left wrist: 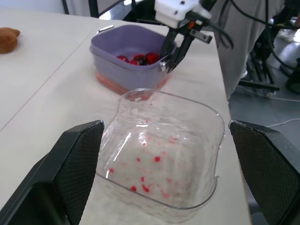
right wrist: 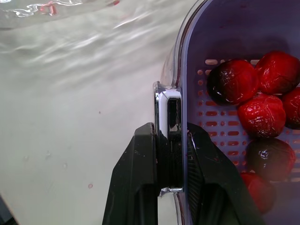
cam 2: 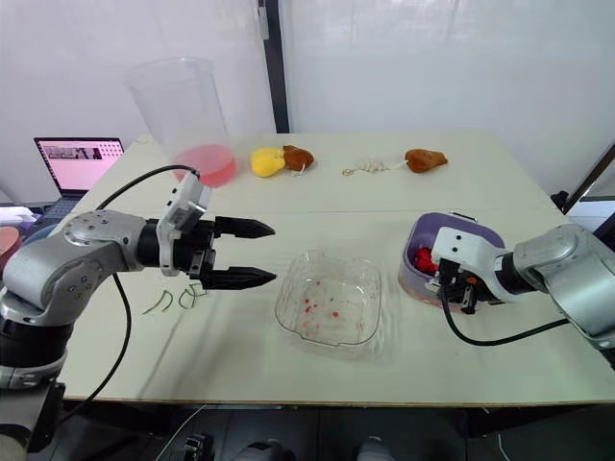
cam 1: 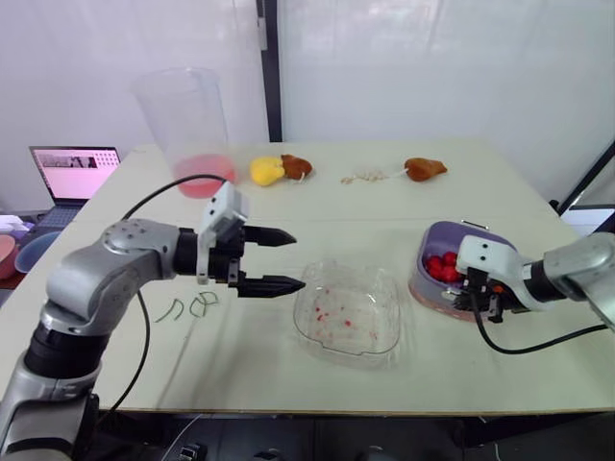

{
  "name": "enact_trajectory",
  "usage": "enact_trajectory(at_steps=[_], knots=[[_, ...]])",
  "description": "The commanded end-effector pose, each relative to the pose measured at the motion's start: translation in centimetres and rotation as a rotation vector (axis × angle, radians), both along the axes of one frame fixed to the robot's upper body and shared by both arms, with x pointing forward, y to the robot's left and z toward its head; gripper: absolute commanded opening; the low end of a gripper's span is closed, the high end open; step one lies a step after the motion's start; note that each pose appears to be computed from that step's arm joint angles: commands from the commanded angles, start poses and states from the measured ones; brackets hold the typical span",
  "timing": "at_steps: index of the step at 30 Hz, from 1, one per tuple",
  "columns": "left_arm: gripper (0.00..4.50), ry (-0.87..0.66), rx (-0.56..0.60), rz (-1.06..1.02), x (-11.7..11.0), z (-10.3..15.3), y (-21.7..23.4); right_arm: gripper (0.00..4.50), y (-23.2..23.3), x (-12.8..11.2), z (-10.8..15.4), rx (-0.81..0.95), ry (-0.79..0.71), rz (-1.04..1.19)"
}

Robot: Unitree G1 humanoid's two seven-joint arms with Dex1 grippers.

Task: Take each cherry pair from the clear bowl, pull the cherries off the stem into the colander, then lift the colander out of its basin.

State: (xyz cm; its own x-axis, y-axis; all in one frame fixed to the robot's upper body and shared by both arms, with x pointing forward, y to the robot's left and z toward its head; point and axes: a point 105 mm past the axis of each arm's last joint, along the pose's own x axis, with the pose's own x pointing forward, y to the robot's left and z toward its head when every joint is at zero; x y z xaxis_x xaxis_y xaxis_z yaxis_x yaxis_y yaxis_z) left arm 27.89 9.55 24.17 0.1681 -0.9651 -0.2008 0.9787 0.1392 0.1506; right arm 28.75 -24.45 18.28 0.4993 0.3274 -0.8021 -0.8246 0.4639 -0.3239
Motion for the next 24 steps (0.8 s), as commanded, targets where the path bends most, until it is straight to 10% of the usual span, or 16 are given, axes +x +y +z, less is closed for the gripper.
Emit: enact_trajectory(at_steps=[1,24], knots=[[4.5,-0.041,0.01,-0.02,-0.1,0.6,-0.2,0.23,0.6,-0.1,3.2,-0.015,-0.096,0.033],[4.5,-0.042,0.043,-0.067,0.7,0.4,-0.5,0.23,0.4,-2.0,8.9,0.218,-0.189,-0.011]])
